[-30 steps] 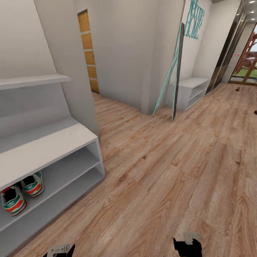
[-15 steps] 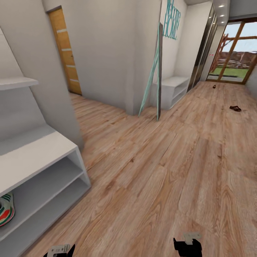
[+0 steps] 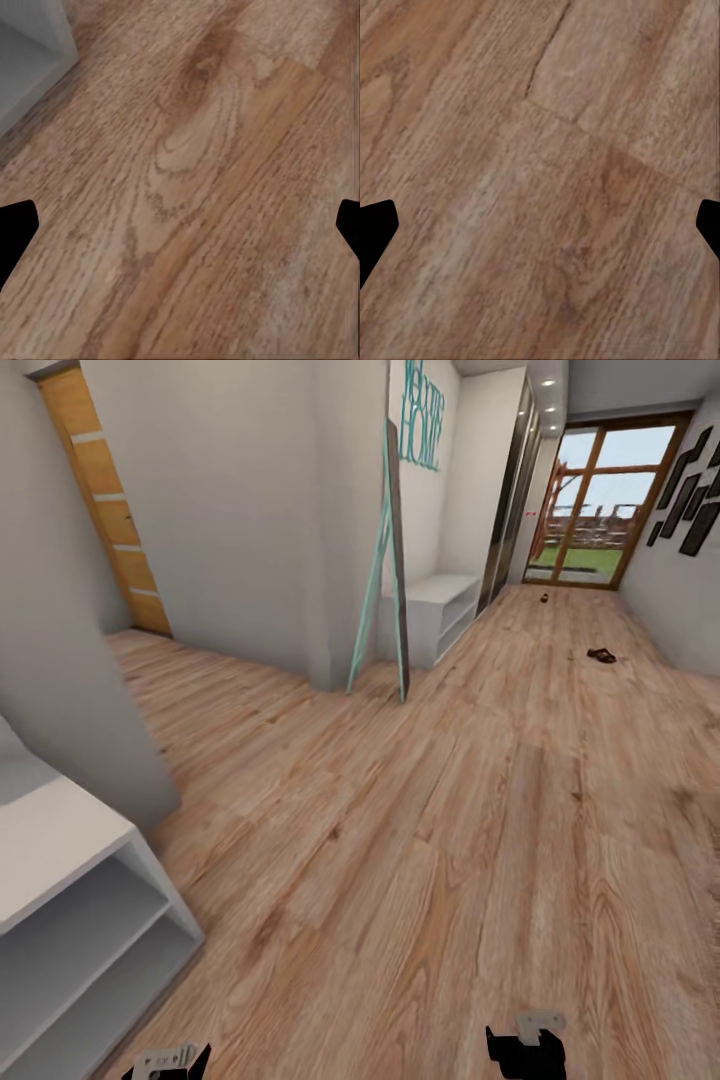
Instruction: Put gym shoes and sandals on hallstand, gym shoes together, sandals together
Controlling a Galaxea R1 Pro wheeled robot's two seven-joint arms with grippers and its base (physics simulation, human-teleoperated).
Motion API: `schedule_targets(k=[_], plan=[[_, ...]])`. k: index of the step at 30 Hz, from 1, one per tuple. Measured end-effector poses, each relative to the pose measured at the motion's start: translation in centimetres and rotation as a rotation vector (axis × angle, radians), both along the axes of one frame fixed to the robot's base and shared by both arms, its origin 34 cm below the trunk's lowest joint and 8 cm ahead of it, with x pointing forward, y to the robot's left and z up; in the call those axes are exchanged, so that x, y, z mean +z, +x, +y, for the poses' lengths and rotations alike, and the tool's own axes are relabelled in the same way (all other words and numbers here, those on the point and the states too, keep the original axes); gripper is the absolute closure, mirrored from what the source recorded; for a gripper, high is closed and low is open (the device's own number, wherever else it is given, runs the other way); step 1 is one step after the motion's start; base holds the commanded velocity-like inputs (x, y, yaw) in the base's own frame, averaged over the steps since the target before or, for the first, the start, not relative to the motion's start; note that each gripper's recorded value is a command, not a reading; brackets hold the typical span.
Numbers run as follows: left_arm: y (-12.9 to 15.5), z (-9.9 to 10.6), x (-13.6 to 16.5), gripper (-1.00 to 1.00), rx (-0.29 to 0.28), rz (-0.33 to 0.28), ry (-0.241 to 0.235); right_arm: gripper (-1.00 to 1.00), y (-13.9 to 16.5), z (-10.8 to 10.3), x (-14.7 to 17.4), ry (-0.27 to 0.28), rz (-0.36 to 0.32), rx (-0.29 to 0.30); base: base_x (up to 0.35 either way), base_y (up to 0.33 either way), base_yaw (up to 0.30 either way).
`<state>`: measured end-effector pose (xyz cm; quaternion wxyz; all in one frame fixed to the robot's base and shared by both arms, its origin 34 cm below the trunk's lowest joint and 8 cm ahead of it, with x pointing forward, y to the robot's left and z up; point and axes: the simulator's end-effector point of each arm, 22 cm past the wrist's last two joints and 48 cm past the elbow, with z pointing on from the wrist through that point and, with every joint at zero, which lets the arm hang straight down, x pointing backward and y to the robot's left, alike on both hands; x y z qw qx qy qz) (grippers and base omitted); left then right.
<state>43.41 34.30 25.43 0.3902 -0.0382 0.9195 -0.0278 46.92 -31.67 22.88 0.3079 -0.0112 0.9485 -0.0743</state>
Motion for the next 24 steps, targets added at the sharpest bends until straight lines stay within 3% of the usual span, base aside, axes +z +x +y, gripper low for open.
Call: schedule_targets(k=[24], plan=[[-0.01,0.07,0.01,-1.0,0.004,0.0,-0.001,-1.0,0.06,-0.03,0.03,-0.001,-0.001,-0.001,0.338,0.0,-0.267]])
